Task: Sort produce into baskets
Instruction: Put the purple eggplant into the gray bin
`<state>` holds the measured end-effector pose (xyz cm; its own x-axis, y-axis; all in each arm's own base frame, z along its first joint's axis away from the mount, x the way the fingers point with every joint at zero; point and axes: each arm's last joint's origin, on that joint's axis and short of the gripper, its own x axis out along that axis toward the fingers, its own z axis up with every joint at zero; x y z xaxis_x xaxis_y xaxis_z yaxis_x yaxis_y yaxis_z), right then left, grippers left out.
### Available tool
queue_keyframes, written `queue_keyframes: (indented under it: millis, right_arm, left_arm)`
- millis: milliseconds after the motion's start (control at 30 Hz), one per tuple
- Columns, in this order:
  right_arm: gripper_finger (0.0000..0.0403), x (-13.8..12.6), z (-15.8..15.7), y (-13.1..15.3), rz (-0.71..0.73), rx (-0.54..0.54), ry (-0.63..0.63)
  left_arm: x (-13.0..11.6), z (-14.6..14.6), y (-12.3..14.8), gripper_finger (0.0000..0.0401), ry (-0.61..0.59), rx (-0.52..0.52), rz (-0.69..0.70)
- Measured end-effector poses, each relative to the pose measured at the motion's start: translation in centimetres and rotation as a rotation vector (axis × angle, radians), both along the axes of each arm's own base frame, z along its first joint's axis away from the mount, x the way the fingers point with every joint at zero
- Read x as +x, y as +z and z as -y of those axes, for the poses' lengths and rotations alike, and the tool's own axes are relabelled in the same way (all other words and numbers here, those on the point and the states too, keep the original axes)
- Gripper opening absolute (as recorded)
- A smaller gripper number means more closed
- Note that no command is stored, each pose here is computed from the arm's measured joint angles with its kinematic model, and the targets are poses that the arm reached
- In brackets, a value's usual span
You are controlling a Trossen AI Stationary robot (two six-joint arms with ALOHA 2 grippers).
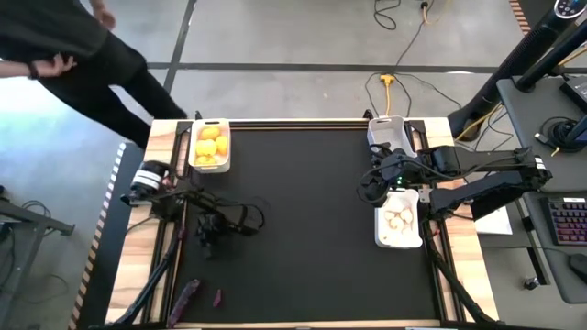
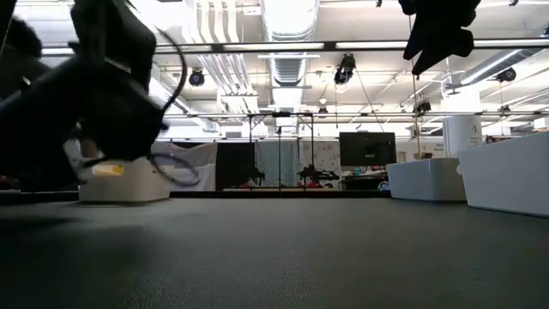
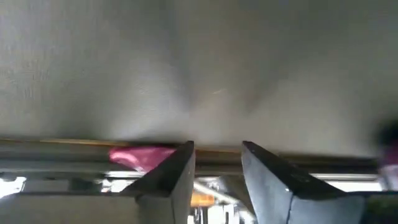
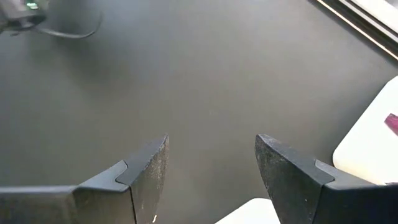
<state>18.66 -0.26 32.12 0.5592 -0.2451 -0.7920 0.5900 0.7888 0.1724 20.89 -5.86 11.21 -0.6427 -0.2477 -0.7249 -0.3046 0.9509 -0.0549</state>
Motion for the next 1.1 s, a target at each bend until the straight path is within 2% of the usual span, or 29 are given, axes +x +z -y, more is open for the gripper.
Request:
queue_keyframes:
  millis: [133, 233, 333, 467, 600, 700, 900, 1100]
  right_arm:
    - [0.0233, 0.0, 0.0, 0.0, -0.001, -0.003, 0.004]
    - [0.0233, 0.0, 0.0, 0.0, -0.002, -0.003, 0.004]
    - [0.0233, 0.0, 0.0, 0.0, -0.001, -0.003, 0.004]
    - [0.0233, 0.0, 0.0, 0.0, 0.002, 0.003, -0.005]
    - [0.0233, 0.0, 0.0, 0.0, 0.003, 0.007, -0.010]
    - [0.0233, 0.0, 0.0, 0.0, 0.003, 0.007, -0.010]
    - [0.0233, 0.0, 0.0, 0.0, 0.006, 0.018, -0.021]
    - [0.0233, 0.0, 0.0, 0.0, 0.004, 0.022, -0.018]
  left_arm:
    - [0.9, 1.5, 1.9, 0.0107, 0.007, 0.089, 0.068]
    - [0.2, 2.0, 2.3, 0.0118, -0.005, 0.110, 0.017]
    - [-0.9, 2.1, 1.8, 0.0143, 0.006, 0.115, -0.047]
    - [-2.4, 1.7, 0.7, 0.0187, 0.033, 0.181, -0.133]
    - [-3.4, 1.5, 0.2, 0.0232, 0.080, 0.225, -0.192]
    - [-4.1, 1.5, -0.3, 0.0251, 0.087, 0.241, -0.208]
    - [-5.2, 1.8, -1.7, 0.0247, 0.093, 0.300, -0.161]
    - [-4.1, 2.2, -1.2, 0.0232, 0.083, 0.334, -0.095]
